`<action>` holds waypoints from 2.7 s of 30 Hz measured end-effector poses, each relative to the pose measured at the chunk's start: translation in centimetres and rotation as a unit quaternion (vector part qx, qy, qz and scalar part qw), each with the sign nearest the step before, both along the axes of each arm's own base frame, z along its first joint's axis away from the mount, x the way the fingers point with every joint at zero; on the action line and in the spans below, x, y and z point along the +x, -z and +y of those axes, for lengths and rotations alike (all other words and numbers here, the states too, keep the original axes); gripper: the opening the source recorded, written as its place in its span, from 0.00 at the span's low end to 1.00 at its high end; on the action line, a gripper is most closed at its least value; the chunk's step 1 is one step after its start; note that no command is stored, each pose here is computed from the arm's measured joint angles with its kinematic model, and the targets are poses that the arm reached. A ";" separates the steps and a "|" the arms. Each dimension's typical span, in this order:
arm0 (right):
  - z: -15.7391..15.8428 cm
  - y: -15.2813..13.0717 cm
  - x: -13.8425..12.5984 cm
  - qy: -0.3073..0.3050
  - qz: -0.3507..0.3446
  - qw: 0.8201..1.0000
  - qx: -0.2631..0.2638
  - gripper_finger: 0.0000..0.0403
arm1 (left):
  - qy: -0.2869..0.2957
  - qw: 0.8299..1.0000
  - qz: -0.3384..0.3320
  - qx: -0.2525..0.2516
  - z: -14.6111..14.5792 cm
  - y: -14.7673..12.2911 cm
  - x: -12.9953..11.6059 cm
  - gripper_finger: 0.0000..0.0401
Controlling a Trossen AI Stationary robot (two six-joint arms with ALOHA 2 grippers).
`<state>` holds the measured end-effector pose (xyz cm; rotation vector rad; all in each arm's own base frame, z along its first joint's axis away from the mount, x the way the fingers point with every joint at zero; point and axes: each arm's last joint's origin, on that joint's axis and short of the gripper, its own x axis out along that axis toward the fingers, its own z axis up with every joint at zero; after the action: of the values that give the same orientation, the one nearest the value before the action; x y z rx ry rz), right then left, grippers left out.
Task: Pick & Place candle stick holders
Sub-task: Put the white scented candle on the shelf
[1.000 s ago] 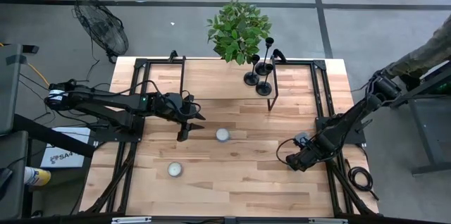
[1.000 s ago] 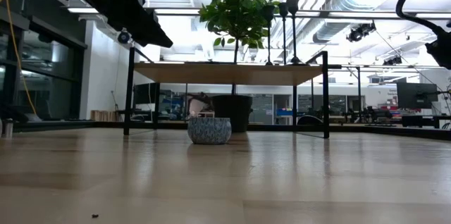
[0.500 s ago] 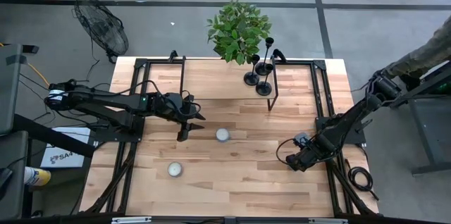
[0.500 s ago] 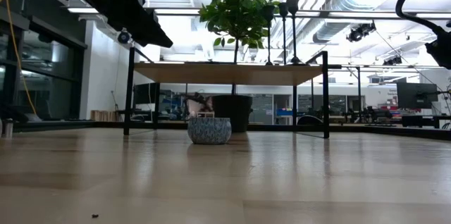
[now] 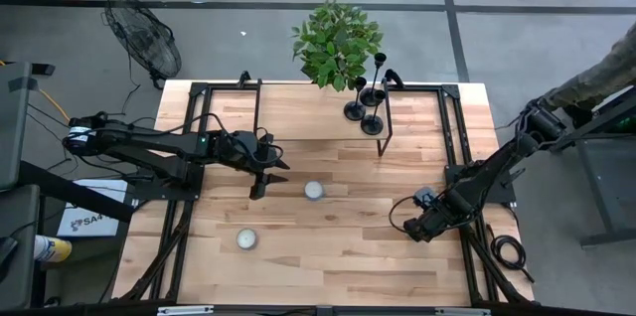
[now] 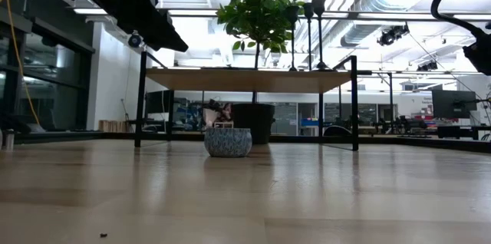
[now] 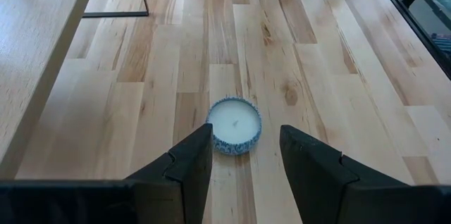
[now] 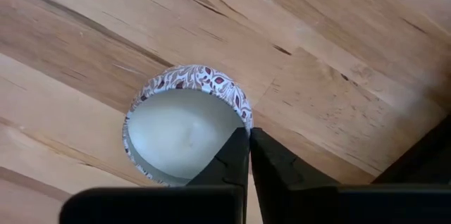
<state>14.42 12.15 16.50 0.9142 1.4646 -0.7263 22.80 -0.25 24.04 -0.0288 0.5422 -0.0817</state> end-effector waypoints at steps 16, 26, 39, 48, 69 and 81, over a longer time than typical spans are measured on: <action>0.0 0.0 -0.1 -0.022 0.000 1.000 -0.003 0.00 | 0.000 1.000 0.000 0.000 0.0 0.0 0.0 0.41; 0.3 -1.0 0.3 -0.032 -0.001 0.999 0.001 0.00 | 0.000 1.000 0.000 0.000 0.0 0.0 0.0 0.41; 0.1 -3.5 1.5 -0.066 -0.012 0.998 0.004 0.00 | 0.000 1.000 0.000 0.000 0.0 0.0 0.0 0.41; -1.4 -3.5 2.6 -0.090 -0.017 0.996 0.014 0.00 | 0.000 1.000 0.000 0.000 0.0 0.0 0.0 0.41; -2.9 -5.2 4.9 -0.137 -0.092 0.986 -0.010 0.00 | 0.000 0.998 -0.063 0.000 0.0 -1.1 0.6 0.41; -3.8 -9.3 7.7 -0.163 -0.107 0.980 -0.047 0.00 | 0.000 0.998 -0.062 0.000 0.0 -1.1 0.5 0.41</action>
<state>22.11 8.34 25.81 0.6375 1.3343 -0.4347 23.34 -0.25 25.11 -0.0232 0.4179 -0.0831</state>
